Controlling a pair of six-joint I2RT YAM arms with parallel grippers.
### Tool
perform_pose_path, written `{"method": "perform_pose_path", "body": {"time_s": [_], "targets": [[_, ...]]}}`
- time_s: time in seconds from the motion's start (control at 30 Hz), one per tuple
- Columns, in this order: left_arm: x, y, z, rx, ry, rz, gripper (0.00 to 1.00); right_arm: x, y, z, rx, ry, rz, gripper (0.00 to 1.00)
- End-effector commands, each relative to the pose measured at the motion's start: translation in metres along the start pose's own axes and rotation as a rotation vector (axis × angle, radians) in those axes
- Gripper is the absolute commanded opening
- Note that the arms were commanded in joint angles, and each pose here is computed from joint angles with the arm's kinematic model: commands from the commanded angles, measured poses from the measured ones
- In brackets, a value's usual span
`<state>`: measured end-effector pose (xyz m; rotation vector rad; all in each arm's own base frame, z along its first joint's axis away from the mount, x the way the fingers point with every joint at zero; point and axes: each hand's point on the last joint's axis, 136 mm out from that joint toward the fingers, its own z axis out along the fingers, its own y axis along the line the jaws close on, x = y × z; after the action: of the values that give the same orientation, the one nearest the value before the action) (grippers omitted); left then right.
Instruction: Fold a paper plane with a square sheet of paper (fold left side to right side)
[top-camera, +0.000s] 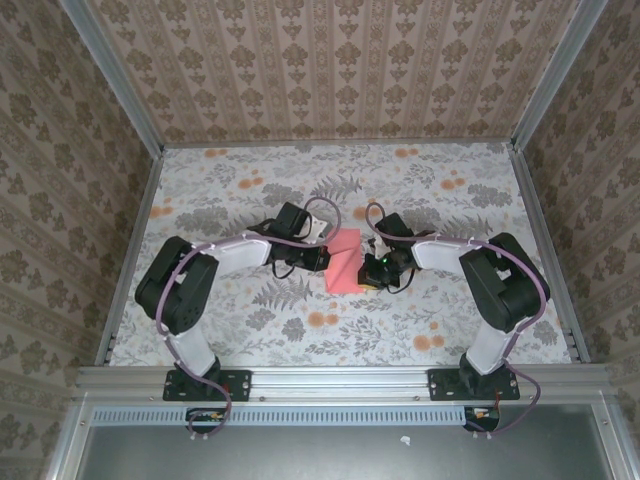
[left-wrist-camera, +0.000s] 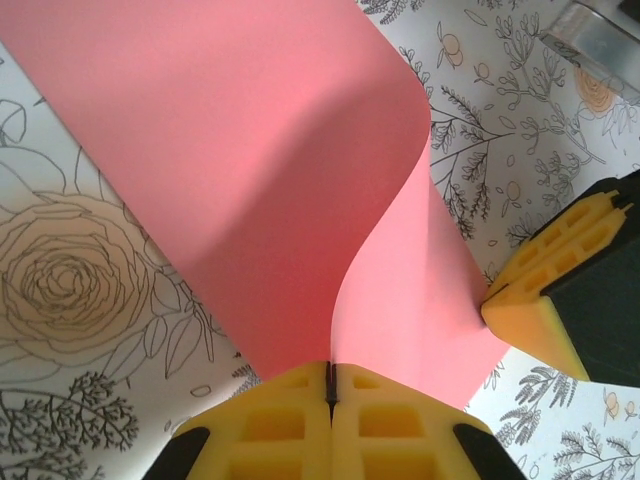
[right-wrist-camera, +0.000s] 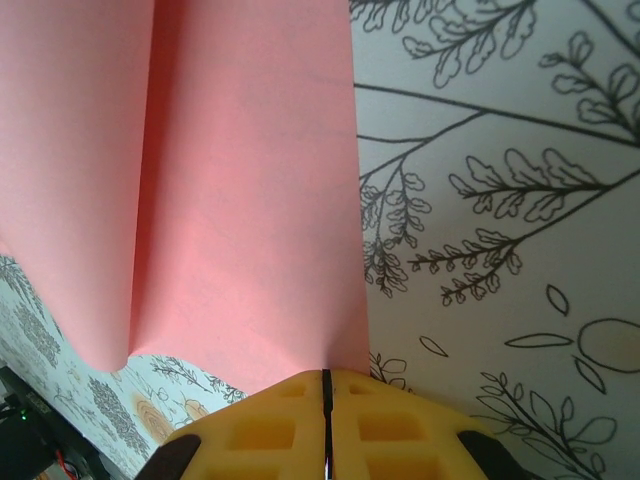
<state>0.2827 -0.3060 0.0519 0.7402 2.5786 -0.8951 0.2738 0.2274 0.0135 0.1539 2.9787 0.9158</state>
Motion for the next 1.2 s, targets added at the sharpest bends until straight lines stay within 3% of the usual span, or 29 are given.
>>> {"method": "perform_pose_path", "body": {"time_s": [0.0,1.17], "targets": [[-0.004,-0.002,0.002,0.025,0.015,0.031,0.05,0.01,-0.021,0.007,0.093,0.041,0.017,0.08],[0.0,0.001,0.022,0.033,0.058,0.074,0.06,0.013,-0.024,0.007,0.113,0.059,0.006,0.08]]}}
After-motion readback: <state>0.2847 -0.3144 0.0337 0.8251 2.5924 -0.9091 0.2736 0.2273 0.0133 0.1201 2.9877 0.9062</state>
